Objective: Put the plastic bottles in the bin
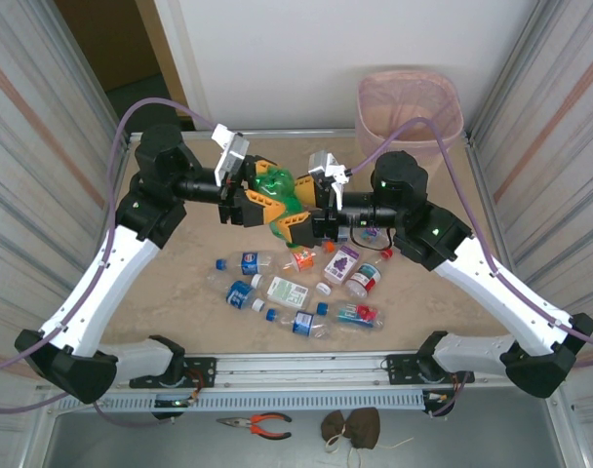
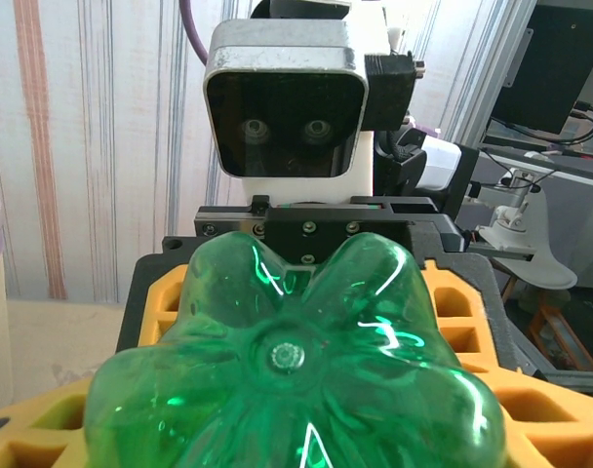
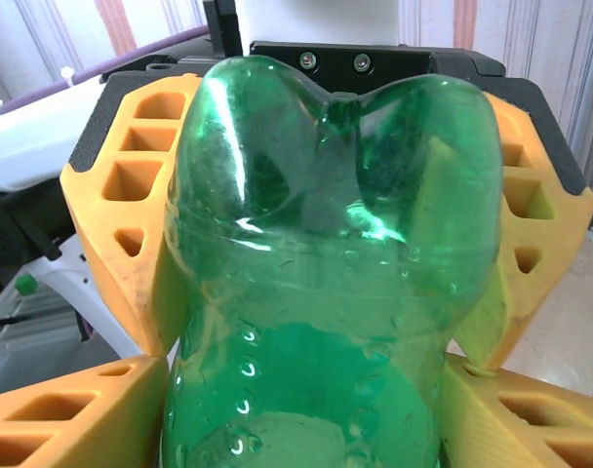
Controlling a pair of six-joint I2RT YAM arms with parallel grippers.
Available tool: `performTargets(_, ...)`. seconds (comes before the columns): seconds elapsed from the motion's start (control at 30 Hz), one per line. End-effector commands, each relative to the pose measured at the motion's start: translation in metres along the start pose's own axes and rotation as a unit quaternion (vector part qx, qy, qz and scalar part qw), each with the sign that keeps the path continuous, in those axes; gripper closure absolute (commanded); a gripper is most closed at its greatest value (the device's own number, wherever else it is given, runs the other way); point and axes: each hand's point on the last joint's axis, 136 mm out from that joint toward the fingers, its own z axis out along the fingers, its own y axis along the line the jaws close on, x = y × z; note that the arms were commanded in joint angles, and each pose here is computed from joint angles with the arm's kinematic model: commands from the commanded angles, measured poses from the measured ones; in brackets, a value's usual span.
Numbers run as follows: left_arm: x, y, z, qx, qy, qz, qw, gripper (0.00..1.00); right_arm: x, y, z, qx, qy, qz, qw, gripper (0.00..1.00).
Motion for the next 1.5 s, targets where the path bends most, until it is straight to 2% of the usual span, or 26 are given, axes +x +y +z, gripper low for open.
performTargets(0.0, -0.011, -0.010, 0.000, 0.009, -0.004, 0.026, 1.000, 0.53, -0.009, 0.006, 0.000, -0.009, -0.004, -0.009, 1.000, 0.37)
performTargets(0.27, -0.014, -0.008, -0.003, -0.020, -0.011, 0.037, 0.999, 0.43, -0.011, 0.003, -0.003, 0.005, -0.007, -0.003, 1.000, 0.45)
performTargets(0.43, -0.017, -0.006, -0.009, -0.063, -0.022, 0.052, 0.996, 0.27, -0.012, -0.006, -0.007, 0.037, -0.011, -0.003, 0.999, 0.47)
performTargets(0.5, -0.017, -0.003, -0.013, -0.090, -0.028, 0.059, 0.994, 0.25, -0.013, -0.012, -0.011, 0.054, -0.013, -0.003, 0.998, 0.47)
performTargets(0.7, -0.013, 0.002, -0.027, -0.159, -0.041, 0.070, 0.984, 0.24, -0.023, -0.054, -0.032, 0.143, -0.037, 0.035, 0.988, 0.47)
performTargets(0.8, -0.009, 0.006, -0.031, -0.179, -0.046, 0.065, 0.981, 0.24, -0.031, -0.089, -0.052, 0.217, -0.065, 0.076, 0.971, 0.49)
performTargets(1.03, -0.002, 0.014, -0.033, -0.194, -0.049, 0.048, 0.979, 0.26, -0.042, -0.174, -0.107, 0.376, -0.134, 0.182, 0.899, 0.54)
performTargets(1.17, 0.001, 0.016, -0.033, -0.197, -0.051, 0.041, 0.978, 0.27, -0.041, -0.220, -0.143, 0.453, -0.177, 0.237, 0.841, 0.59)
performTargets(1.3, 0.006, 0.018, -0.034, -0.202, -0.051, 0.037, 0.977, 0.27, -0.043, -0.253, -0.172, 0.502, -0.228, 0.265, 0.791, 0.57)
performTargets(1.47, 0.009, 0.019, -0.035, -0.205, -0.053, 0.036, 0.977, 0.28, -0.031, -0.295, -0.207, 0.579, -0.279, 0.335, 0.689, 0.53)
